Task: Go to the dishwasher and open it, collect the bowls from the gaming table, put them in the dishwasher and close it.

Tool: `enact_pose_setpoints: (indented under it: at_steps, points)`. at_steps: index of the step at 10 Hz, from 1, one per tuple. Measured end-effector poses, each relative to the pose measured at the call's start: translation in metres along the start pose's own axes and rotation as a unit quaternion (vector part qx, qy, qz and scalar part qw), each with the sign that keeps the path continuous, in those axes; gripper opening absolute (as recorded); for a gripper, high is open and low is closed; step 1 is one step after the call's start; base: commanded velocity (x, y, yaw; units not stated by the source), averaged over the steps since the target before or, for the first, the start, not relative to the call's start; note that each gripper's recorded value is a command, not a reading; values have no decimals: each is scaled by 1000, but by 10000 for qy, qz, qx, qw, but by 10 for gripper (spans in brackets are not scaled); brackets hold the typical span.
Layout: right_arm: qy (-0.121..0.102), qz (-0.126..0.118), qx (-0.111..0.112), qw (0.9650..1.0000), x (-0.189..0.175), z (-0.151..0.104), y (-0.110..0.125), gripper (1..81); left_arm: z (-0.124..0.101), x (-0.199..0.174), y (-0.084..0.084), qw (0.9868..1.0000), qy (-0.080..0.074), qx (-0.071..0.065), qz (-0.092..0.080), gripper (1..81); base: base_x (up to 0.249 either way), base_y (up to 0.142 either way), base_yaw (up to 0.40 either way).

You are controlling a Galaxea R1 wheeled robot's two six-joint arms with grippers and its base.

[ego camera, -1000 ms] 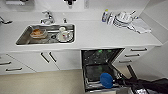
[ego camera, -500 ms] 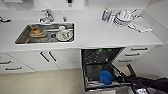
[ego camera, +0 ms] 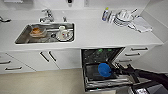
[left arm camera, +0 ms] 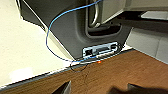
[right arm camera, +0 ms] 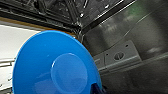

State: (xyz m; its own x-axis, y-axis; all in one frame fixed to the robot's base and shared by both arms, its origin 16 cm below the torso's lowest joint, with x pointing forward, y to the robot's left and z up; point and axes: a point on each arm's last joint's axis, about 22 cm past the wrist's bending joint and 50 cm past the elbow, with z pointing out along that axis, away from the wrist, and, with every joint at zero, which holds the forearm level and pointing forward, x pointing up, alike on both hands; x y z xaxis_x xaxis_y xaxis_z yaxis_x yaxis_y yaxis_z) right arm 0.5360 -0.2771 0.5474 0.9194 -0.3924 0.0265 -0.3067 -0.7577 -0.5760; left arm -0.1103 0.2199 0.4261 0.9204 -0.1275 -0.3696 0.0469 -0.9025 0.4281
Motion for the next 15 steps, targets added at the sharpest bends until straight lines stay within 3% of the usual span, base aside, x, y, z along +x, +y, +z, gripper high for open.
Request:
enact_pose_setpoints:
  at_steps: [3, 5, 7, 9, 11, 13, 15]
  points:
    - [50, 38, 125, 9999, 25, -7, -24, 811, 0, 0, 0, 10000, 0, 0, 0, 811, 0, 0, 0]
    - [-120, 119, 31, 9999, 17, -15, -8, 811, 0, 0, 0, 10000, -2, 2, -1, 811, 0, 0, 0]
    - [-291, 245, -161, 9991, 5, -32, 25, 811, 0, -1, -2, 10000, -5, 18, 3, 811, 0, 0, 0]
    - [-427, 362, -296, 9980, -12, -56, 57, 811, -2, 0, -14, 9999, 16, 158, -1, 811, 0, 0, 0]
    - [-607, 552, -500, 9954, -46, -85, 102, 811, 1, 3, -10, 9999, 60, 157, 4, 811, 0, 0, 0]
    - [-924, 873, -866, 9881, -109, -115, 165, 811, 2, 4, -9, 9998, 91, 158, 3, 811, 0, 0, 0]
    - [-1195, 1029, -1123, 9811, -164, -131, 205, 811, 2, 7, -9, 9998, 132, 171, 10, 811, 0, 0, 0]
